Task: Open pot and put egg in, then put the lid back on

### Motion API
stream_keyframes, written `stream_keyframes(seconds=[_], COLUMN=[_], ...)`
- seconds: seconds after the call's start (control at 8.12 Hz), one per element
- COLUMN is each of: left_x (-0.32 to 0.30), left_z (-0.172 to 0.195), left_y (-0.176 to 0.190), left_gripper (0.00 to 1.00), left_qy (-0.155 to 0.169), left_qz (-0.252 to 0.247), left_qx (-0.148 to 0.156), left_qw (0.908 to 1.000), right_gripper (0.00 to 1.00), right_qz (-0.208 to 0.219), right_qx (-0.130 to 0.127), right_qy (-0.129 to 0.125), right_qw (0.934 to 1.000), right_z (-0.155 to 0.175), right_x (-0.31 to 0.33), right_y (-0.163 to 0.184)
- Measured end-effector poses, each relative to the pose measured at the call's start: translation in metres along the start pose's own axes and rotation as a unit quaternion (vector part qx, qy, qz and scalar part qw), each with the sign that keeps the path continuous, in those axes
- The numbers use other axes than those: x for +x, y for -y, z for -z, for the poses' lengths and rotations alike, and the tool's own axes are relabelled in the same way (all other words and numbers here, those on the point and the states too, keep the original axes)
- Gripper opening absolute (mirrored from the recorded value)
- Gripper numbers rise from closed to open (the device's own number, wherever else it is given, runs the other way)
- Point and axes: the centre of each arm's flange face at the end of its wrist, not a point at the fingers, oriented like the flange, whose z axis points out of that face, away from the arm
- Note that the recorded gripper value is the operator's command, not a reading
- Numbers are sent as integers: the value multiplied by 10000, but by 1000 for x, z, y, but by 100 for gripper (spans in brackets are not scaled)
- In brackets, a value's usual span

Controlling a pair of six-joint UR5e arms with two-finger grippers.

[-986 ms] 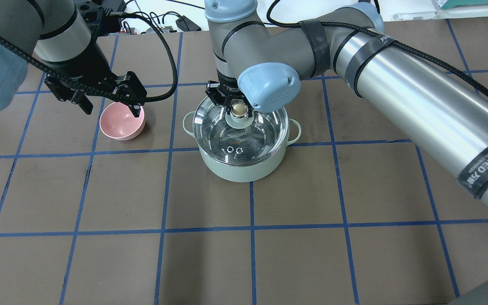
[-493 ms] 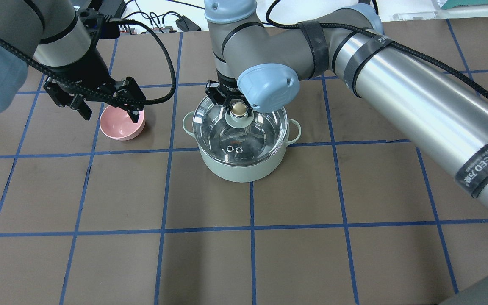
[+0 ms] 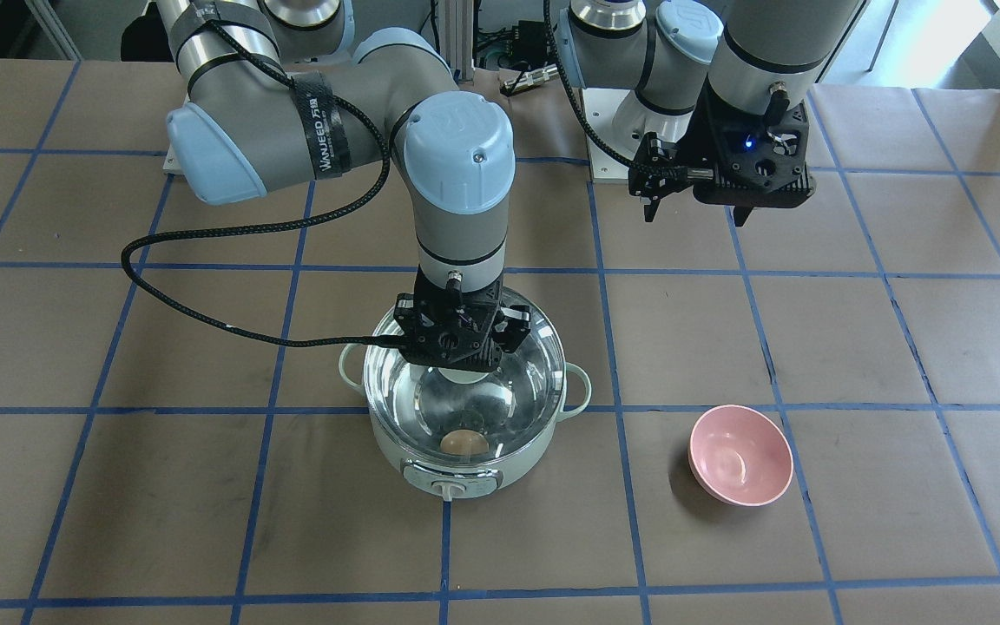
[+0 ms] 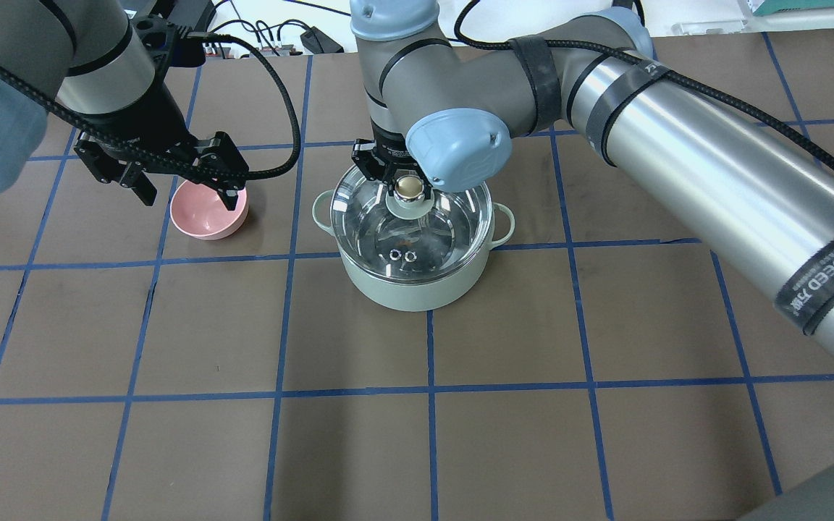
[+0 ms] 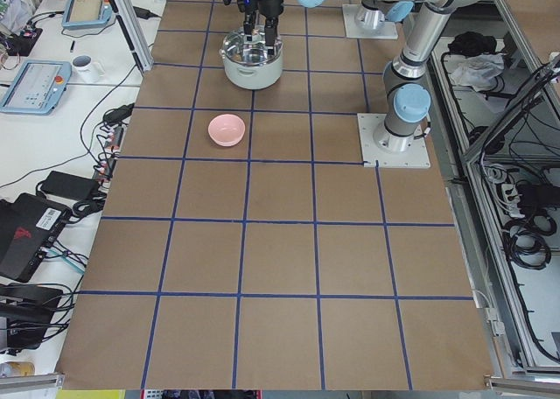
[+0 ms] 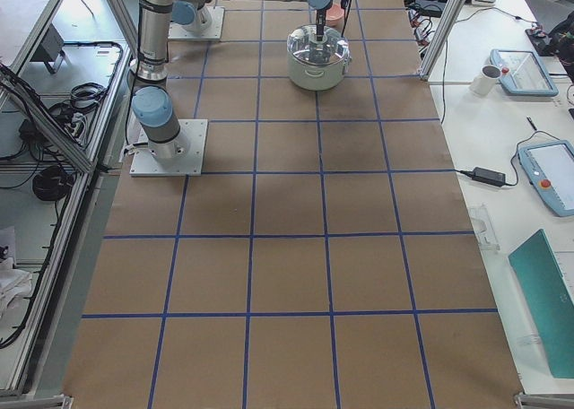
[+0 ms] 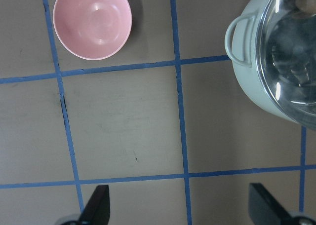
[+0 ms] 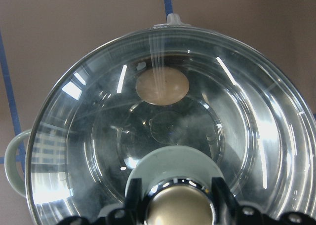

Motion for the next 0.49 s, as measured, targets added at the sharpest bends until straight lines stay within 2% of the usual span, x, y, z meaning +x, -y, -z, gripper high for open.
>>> stream_keyframes(seconds=[0.49], left_x=[0], left_z=[-1], left_y=[1], left_gripper=[100], left_qy=[-26], left_qz=[32], left_qx=[-5], left_qw=[10000], right_gripper=[42], right_qz=[9], right_qx=[70], right_qy=[42], right_qw=[10000], right_z=[0], right_x=[-1], right_y=[2])
